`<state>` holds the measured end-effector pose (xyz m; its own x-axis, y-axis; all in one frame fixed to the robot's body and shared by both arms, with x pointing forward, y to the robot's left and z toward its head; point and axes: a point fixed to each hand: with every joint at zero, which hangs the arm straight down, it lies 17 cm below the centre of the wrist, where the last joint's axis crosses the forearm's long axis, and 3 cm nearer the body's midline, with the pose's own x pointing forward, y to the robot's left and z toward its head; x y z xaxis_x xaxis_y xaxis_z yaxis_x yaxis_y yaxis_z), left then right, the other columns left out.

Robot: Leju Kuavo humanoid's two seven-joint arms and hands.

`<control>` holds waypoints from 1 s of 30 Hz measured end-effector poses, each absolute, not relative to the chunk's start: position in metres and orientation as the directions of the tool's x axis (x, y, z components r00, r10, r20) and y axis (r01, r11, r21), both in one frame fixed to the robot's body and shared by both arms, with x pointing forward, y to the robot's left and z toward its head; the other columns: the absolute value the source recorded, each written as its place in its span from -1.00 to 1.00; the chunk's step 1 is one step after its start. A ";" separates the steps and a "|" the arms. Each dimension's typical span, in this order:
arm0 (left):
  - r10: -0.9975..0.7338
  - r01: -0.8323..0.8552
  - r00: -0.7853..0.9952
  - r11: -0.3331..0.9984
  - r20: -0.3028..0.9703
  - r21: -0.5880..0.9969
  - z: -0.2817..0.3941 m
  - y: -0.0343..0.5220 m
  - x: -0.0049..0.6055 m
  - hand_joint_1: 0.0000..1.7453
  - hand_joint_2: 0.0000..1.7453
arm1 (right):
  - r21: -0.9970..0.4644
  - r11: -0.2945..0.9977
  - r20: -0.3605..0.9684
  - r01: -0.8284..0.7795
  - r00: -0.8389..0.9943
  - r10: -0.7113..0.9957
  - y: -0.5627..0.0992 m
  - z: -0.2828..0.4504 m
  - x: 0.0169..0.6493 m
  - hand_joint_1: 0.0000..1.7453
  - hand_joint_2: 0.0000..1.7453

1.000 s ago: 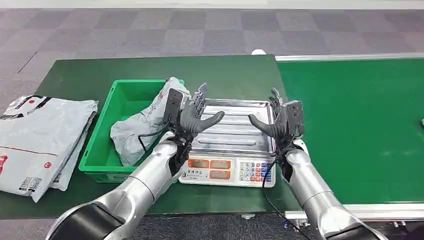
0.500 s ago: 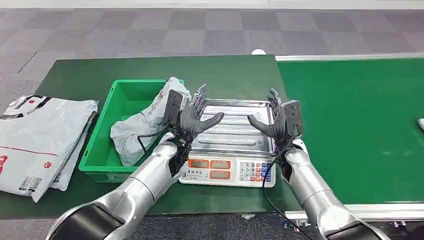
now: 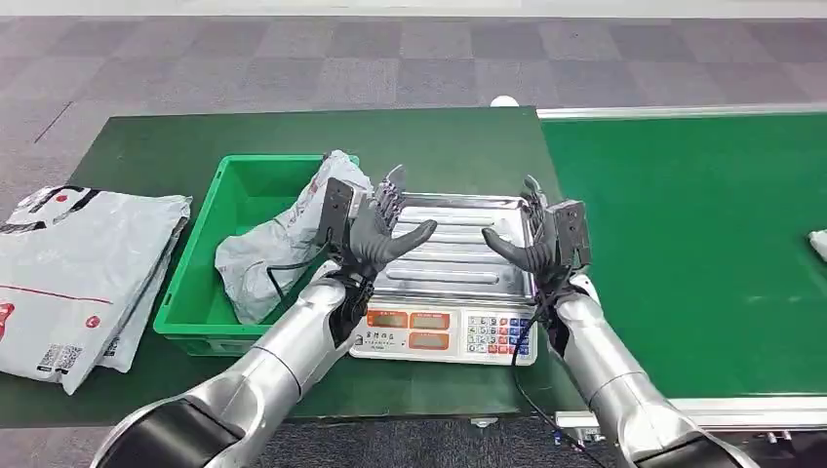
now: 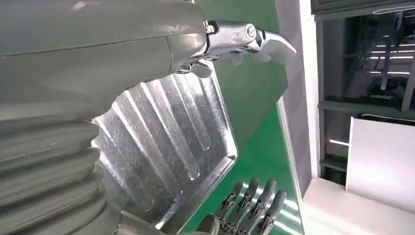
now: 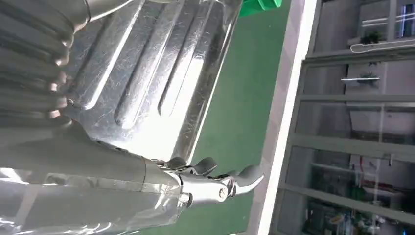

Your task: Moved the parcel from conveyor to table for the left to box.

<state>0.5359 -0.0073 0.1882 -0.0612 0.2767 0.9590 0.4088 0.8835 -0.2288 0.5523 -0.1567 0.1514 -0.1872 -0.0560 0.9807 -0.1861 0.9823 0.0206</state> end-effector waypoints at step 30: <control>0.271 0.405 -0.045 0.885 0.961 -0.231 0.179 -0.007 0.533 -1.00 1.00 | 0.010 0.983 0.984 -0.185 -0.175 -0.043 -0.157 0.138 0.545 -1.00 1.00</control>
